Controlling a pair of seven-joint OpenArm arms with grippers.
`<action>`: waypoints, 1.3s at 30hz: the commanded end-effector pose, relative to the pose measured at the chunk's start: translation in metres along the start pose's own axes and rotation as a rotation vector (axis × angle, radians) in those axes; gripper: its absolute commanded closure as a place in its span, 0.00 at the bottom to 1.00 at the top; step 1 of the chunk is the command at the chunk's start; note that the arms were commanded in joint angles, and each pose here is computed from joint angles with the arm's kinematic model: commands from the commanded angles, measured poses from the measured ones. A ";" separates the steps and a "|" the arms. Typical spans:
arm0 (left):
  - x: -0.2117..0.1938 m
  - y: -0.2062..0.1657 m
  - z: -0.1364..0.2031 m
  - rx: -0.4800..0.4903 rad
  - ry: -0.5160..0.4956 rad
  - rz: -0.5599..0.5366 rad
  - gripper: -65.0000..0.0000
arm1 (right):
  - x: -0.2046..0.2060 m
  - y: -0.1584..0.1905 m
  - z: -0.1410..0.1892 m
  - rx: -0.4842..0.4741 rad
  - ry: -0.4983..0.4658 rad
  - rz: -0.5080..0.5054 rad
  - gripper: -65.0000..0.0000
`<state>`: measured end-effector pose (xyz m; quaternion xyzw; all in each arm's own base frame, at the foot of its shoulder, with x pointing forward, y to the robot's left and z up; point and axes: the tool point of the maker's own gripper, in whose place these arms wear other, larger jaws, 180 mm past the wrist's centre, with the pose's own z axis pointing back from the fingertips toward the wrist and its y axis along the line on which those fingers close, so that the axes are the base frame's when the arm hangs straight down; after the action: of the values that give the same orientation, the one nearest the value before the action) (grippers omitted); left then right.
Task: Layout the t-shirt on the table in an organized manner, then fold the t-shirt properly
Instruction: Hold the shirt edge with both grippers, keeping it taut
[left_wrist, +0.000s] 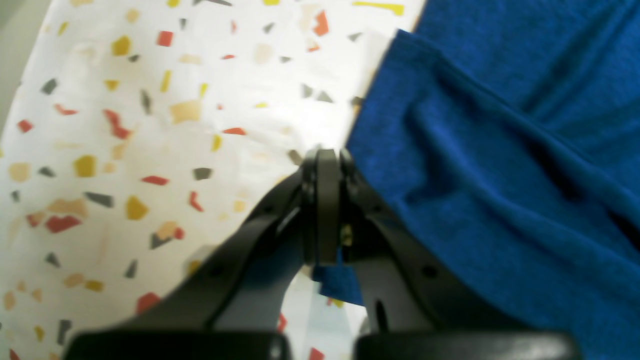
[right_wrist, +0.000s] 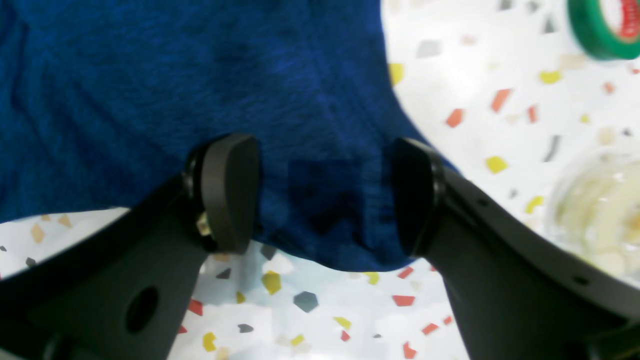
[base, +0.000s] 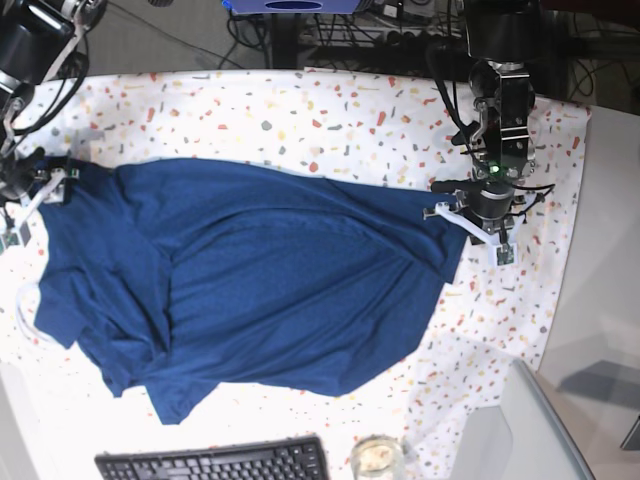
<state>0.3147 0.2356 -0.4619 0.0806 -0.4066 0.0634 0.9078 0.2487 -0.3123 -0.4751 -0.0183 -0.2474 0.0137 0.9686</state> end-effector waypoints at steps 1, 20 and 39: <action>0.020 0.001 -0.001 0.010 -0.058 0.005 1.00 | 0.015 -0.010 0.005 -0.020 -0.044 0.004 0.41; -0.009 0.003 -0.019 0.020 0.042 0.012 1.00 | 0.013 -0.023 0.006 -0.035 -0.029 0.019 1.00; -0.001 0.009 -0.019 0.028 0.024 0.014 1.00 | 0.046 -0.008 0.001 -0.011 -0.034 0.161 1.00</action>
<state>0.3184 0.2430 -0.4835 0.0816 -0.3836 0.0756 0.9168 0.2695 -0.3065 -0.4714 -0.0284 -0.2304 0.0890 0.9686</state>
